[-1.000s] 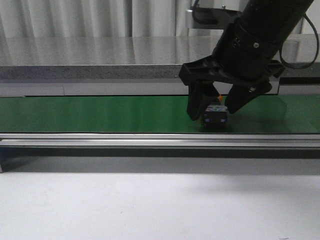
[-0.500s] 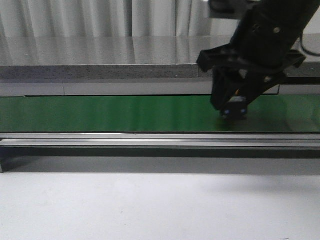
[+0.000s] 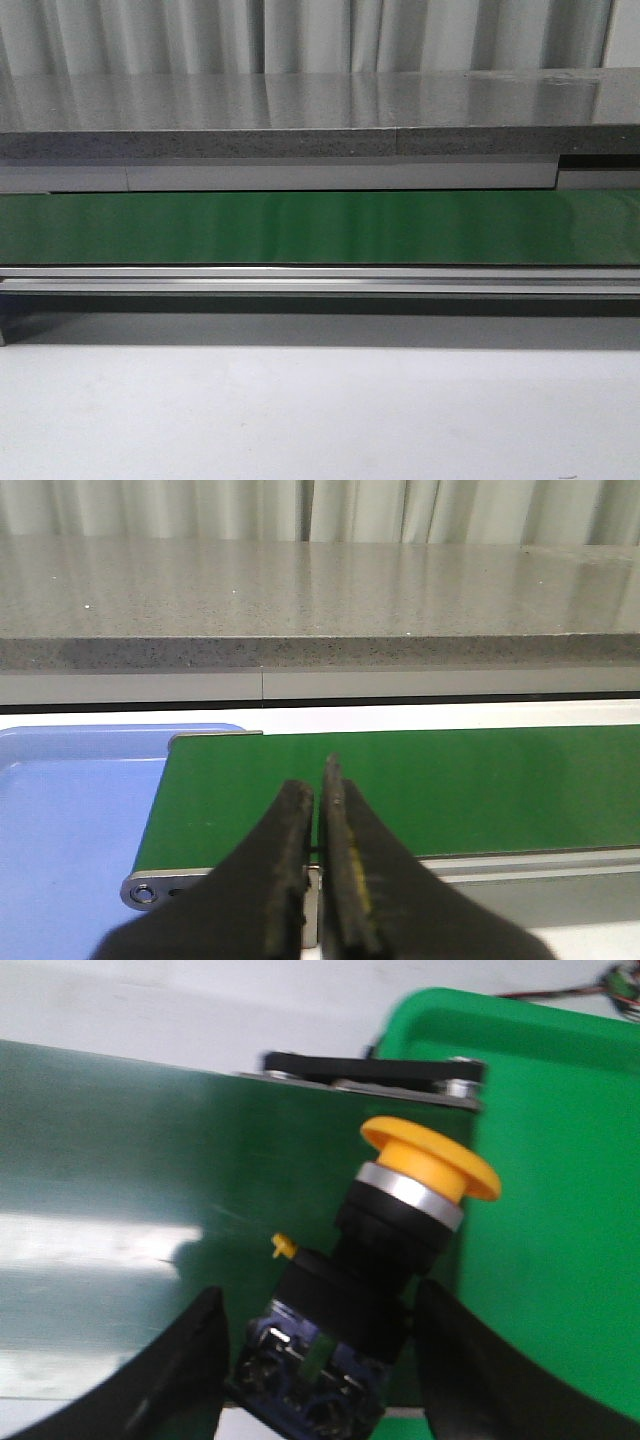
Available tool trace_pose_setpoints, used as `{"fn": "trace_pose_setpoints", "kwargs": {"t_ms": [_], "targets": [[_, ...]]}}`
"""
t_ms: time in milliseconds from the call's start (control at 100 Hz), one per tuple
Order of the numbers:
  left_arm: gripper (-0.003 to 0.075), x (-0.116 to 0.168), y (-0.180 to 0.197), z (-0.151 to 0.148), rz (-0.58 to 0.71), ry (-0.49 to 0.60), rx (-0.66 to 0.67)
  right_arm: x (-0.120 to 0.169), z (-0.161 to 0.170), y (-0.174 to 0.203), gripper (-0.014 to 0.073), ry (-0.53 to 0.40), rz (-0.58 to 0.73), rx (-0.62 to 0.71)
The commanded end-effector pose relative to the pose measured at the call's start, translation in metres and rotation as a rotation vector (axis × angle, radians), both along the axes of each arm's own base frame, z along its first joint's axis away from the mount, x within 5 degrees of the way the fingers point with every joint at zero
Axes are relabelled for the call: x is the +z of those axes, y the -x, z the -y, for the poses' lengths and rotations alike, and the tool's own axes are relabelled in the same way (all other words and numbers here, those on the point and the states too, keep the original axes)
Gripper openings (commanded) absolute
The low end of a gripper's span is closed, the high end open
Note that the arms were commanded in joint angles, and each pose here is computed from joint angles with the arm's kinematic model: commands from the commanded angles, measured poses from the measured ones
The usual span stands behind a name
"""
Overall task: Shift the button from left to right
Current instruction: 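Lift the button off the belt and move it over the green tray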
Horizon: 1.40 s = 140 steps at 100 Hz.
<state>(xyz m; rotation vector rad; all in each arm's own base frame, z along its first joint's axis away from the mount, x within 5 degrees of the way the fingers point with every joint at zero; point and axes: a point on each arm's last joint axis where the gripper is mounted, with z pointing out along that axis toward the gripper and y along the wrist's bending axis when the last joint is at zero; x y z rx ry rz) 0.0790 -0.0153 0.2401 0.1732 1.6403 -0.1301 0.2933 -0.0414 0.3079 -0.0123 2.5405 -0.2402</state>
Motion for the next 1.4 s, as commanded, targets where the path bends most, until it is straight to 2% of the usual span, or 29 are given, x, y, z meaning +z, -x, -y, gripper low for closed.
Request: {"fn": "trace_pose_setpoints", "kwargs": {"t_ms": [0,160,280,480,610,830,1070,1390], "targets": [[0.0005,0.016,-0.001,-0.001,0.098,0.026,0.007,0.024,0.023,0.005,0.0151,0.098,0.088,-0.041],[0.0005,0.016,-0.001,-0.001,0.098,0.026,0.007,0.026,0.051,0.005,0.0151,0.156,0.142,-0.100],[0.0005,0.016,-0.001,-0.001,0.098,0.026,0.007,0.020,0.061,-0.001,0.0151,0.212,0.132,-0.069],[0.0005,0.016,-0.001,-0.001,0.098,0.026,0.007,-0.007,0.074,-0.022,0.0151,0.241,0.097,-0.039],[0.0005,0.016,-0.001,-0.001,0.098,0.026,0.007,-0.027,0.086,-0.031,0.0151,0.291,0.038,-0.017],[0.0005,0.016,-0.001,-0.001,0.098,0.026,0.007,-0.059,0.098,-0.040,0.0151,0.264,-0.050,-0.030],[0.0005,0.016,-0.001,-0.001,0.098,0.026,0.007,-0.079,0.099,-0.046,0.0151,0.217,-0.097,-0.037],[0.0005,0.016,-0.001,-0.001,0.098,0.026,0.007,-0.092,0.099,-0.048,0.0163,0.180,-0.132,-0.050]]}}
